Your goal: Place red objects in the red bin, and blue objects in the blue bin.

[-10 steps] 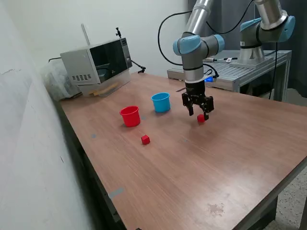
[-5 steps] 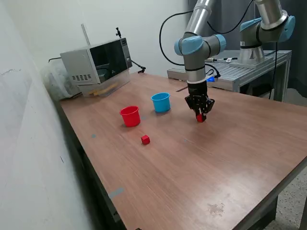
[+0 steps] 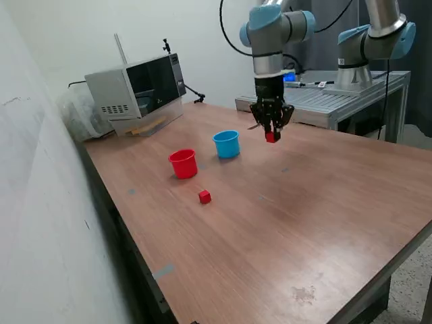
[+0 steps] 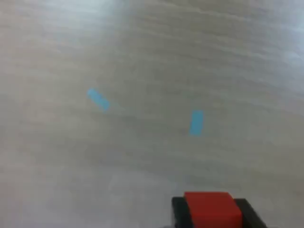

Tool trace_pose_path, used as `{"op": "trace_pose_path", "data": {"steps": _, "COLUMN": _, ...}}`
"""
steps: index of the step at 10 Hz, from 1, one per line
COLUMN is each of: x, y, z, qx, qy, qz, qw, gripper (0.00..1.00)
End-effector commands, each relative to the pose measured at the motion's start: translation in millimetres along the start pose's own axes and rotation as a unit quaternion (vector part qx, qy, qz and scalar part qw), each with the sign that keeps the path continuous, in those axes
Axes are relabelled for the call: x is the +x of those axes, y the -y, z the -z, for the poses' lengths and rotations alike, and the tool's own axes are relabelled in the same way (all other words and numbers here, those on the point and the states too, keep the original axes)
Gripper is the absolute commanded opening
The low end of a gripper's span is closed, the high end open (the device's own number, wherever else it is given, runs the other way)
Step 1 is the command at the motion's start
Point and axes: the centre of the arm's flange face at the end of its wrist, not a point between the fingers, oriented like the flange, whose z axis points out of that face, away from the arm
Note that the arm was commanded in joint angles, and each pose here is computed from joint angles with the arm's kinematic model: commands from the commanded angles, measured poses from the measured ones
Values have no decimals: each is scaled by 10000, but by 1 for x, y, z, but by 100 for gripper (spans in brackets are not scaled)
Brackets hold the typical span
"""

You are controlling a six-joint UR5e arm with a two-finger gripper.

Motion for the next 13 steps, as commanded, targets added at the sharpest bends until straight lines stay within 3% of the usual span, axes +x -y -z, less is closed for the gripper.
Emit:
{"op": "trace_pose_path", "data": {"steps": 1, "x": -20, "y": -17, "z": 59, "qx": -395, "qy": 64, "qz": -82, "qw": 9992, "gripper": 0}}
{"op": "trace_pose_path", "data": {"steps": 4, "x": -83, "y": -63, "z": 79, "qx": -789, "qy": 164, "qz": -491, "qw": 9955, "gripper": 0}}
{"op": "trace_pose_path", "data": {"steps": 6, "x": -162, "y": -96, "z": 57, "qx": -842, "qy": 260, "qz": -956, "qw": 9915, "gripper": 0}}
{"op": "trace_pose_path", "data": {"steps": 8, "x": -207, "y": -113, "z": 31, "qx": -816, "qy": 297, "qz": -1190, "qw": 9891, "gripper": 0}}
{"op": "trace_pose_path", "data": {"steps": 13, "x": -231, "y": -127, "z": -24, "qx": -717, "qy": 290, "qz": -1292, "qw": 9886, "gripper": 0}}
